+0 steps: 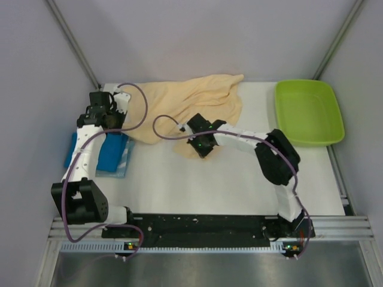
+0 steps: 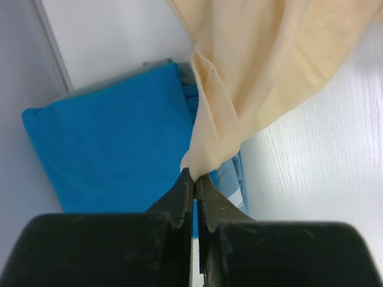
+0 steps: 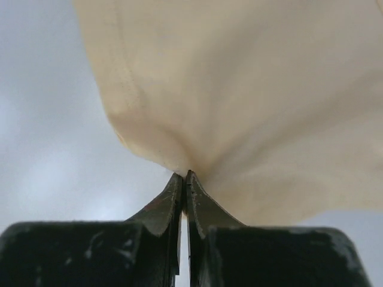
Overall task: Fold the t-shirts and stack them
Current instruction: Flatten out the tshirt
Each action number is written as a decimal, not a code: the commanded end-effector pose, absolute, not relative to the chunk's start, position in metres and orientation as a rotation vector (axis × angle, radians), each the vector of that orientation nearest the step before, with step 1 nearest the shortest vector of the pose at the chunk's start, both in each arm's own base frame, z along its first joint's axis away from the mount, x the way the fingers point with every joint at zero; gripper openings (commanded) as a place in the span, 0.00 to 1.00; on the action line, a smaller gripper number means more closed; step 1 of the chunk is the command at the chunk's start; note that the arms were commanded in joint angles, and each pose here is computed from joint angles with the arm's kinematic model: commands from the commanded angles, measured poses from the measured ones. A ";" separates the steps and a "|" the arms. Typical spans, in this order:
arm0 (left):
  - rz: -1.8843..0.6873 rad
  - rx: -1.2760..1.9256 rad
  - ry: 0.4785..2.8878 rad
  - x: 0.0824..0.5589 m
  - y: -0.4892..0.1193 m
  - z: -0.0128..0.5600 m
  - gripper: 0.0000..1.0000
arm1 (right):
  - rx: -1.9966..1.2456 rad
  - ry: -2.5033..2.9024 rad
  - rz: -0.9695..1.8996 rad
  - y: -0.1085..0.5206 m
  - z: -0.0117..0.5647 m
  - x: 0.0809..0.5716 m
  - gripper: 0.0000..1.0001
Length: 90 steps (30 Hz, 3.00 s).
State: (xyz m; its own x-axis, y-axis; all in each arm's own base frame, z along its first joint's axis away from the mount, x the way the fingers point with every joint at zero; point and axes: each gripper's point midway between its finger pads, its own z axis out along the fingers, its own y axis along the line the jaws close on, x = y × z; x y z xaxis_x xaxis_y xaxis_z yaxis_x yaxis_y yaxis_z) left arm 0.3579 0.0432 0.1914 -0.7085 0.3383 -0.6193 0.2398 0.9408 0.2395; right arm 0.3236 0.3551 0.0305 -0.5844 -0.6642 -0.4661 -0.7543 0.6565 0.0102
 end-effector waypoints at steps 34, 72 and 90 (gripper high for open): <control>0.278 1.701 2.416 0.216 -0.042 0.011 0.65 | -0.500 2.652 -0.038 0.075 0.185 0.228 0.00; 1.003 0.560 1.662 0.509 -0.002 0.441 0.00 | -0.100 1.643 -0.203 0.048 0.479 0.540 0.00; 1.193 0.424 1.125 0.502 0.011 0.584 0.00 | -0.313 1.286 -0.567 -0.002 0.598 0.457 0.00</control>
State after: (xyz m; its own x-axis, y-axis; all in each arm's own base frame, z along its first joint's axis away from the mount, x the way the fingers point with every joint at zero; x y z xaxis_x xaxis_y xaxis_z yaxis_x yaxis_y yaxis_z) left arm 0.5284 -0.0088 0.5781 -0.0019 0.8661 -0.4999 -0.4837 0.4367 0.7585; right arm 0.4488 0.0209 0.6466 0.3808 -0.4168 -0.8254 0.1757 0.9090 -0.3779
